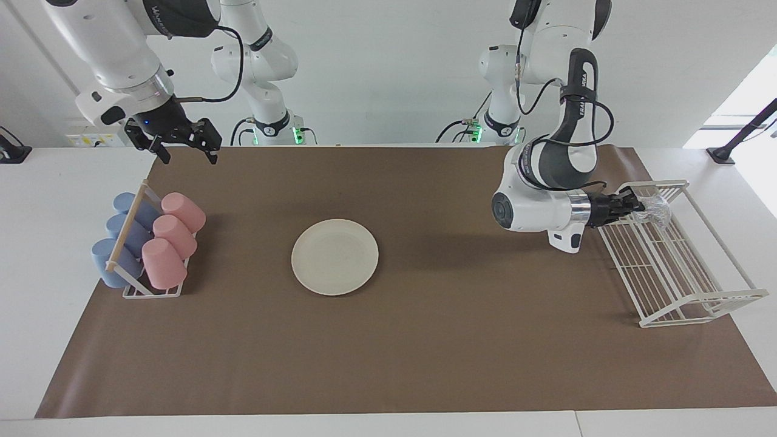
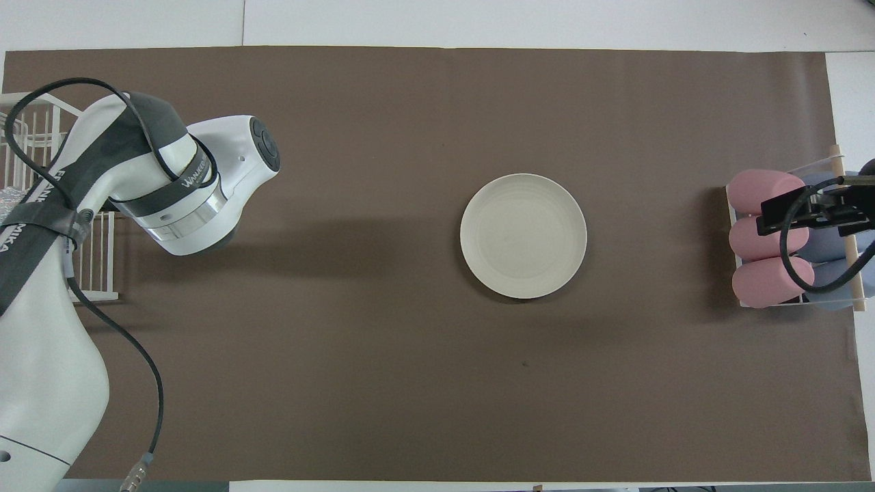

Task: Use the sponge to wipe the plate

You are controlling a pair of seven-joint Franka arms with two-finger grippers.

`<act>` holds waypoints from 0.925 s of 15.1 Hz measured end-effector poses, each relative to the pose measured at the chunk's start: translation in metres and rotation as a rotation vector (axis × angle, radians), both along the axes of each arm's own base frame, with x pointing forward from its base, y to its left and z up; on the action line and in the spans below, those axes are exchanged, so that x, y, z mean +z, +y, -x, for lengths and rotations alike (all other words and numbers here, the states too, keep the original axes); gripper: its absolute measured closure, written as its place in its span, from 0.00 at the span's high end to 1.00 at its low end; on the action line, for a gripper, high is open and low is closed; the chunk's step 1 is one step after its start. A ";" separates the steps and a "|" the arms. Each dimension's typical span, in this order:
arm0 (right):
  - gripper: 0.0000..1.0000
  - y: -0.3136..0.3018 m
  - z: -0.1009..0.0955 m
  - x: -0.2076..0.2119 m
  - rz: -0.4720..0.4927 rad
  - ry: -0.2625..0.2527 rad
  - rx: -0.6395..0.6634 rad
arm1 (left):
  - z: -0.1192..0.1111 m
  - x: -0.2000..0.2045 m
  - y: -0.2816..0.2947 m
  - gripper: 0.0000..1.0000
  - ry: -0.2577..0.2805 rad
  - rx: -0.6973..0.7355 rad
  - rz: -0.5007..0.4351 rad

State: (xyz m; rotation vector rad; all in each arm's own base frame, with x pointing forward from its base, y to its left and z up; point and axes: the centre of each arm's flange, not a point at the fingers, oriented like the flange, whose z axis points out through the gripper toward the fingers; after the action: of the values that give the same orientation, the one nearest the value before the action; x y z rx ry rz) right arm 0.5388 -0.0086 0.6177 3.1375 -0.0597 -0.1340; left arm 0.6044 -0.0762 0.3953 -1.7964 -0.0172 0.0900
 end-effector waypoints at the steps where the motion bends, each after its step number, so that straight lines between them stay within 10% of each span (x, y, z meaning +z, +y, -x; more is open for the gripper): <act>1: 1.00 0.000 0.000 0.000 0.000 0.000 0.000 | -0.002 -0.004 0.008 0.06 0.002 0.005 0.006; 14: 1.00 0.000 0.000 0.000 0.000 0.000 0.000 | 0.001 -0.032 0.015 0.06 -0.011 0.034 0.086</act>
State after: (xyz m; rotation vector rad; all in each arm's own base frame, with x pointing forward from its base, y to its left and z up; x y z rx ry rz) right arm 0.5388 -0.0085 0.6177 3.1375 -0.0595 -0.1340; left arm 0.6039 -0.0611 0.3629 -1.8825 -0.0525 0.1066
